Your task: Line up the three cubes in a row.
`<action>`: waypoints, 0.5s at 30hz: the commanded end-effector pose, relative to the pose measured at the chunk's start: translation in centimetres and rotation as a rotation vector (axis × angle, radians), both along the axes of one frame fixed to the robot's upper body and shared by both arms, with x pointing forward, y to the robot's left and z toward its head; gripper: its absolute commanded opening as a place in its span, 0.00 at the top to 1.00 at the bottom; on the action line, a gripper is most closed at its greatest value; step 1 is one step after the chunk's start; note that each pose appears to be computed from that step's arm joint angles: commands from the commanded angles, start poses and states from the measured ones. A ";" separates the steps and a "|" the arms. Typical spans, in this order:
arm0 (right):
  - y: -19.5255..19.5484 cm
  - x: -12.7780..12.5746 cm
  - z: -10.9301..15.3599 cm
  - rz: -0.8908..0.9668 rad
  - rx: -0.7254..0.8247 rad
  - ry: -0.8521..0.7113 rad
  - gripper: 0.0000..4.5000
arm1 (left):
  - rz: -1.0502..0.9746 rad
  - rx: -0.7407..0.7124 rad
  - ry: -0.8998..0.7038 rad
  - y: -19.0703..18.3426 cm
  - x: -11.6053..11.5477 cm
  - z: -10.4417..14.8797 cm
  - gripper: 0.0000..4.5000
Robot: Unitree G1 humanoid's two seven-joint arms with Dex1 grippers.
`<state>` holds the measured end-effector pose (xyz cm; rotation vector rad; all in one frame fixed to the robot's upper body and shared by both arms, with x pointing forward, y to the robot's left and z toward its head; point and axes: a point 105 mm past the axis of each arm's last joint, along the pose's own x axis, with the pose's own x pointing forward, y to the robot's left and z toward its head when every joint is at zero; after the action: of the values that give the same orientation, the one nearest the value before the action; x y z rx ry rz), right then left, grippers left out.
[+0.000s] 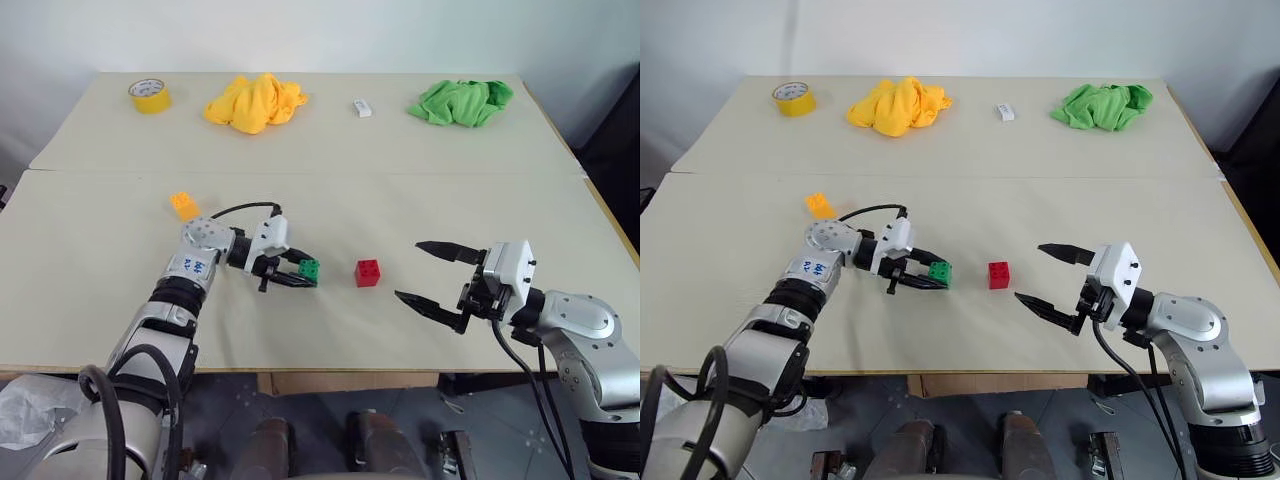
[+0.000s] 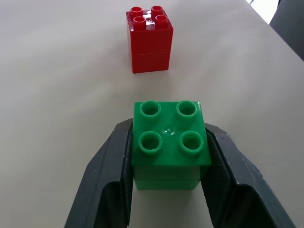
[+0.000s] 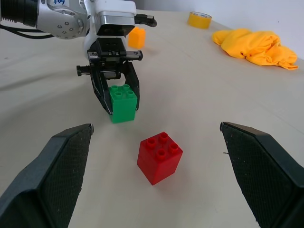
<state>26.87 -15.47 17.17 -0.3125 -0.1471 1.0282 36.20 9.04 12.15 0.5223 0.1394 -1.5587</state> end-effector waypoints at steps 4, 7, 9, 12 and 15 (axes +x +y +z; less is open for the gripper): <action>0.1 -0.8 0.4 0.023 -0.004 -0.018 0.00 | 0.052 0.012 -0.022 -0.5 0.8 -0.2 0.66; 0.2 -1.0 -0.1 0.048 -0.016 0.007 0.00 | 0.035 -0.051 -0.002 -1.0 0.6 0.7 0.44; 0.3 -0.9 -0.1 0.063 -0.022 0.007 0.00 | 0.033 -0.084 -0.028 -1.0 0.6 1.6 0.31; 0.8 -0.7 0.2 0.093 -0.017 0.001 0.00 | 0.048 -0.112 -0.045 0.4 0.4 2.8 0.11; 1.5 -0.6 0.4 0.132 -0.010 -0.007 0.00 | 0.080 -0.140 -0.056 3.2 -0.7 3.6 0.11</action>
<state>26.53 -14.53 16.94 -0.3209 -0.1331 1.1275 36.03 10.88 14.42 0.4621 0.0602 -1.4842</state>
